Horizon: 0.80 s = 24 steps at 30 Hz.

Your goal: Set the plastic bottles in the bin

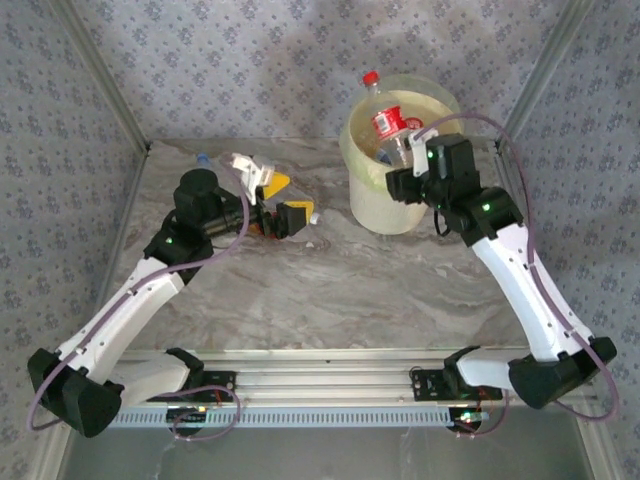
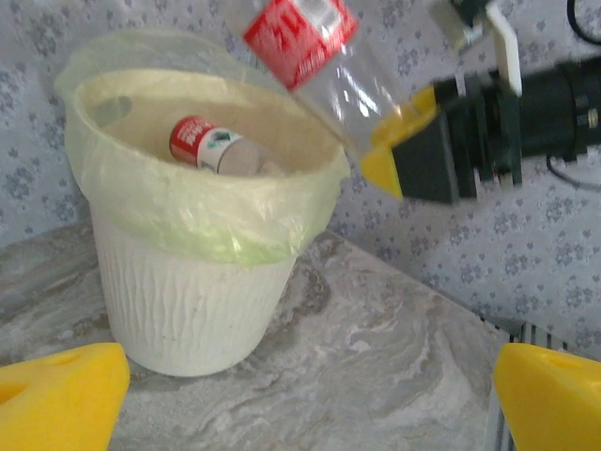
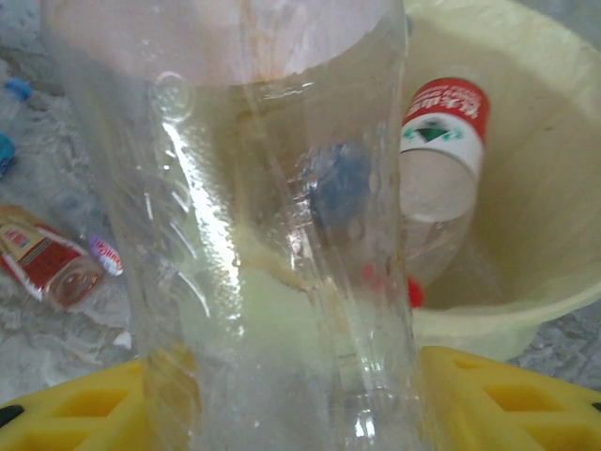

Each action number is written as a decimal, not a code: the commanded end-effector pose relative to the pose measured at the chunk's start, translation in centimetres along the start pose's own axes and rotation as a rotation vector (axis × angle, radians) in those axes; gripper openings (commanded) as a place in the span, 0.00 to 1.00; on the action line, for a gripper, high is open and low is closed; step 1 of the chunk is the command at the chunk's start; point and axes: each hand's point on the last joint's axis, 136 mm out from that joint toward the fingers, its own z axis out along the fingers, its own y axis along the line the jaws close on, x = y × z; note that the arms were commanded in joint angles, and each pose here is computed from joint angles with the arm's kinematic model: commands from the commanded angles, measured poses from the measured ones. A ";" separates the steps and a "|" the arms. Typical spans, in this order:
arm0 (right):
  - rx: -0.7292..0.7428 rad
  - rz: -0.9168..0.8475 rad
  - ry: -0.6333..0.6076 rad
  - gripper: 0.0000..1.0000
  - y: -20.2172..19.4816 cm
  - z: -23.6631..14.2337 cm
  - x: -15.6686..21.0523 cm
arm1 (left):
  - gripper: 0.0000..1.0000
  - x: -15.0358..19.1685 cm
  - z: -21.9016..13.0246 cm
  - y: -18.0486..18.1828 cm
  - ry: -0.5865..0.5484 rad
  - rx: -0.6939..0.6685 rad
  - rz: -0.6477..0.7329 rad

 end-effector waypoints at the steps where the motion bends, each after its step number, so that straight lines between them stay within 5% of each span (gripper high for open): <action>1: -0.031 -0.011 -0.006 0.63 -0.7 0.6 -1.6 | 1.00 0.0 -0.1 -0.8 -0.011 0.043 0.051; 9: 0.006 -0.010 0.033 0.63 -3.0 4.3 -3.3 | 1.00 1.9 0.6 -0.3 0.033 0.015 0.058; 24: 0.031 0.033 0.170 0.64 -4.7 9.4 -0.5 | 1.00 2.7 0.9 -0.5 0.099 0.005 0.098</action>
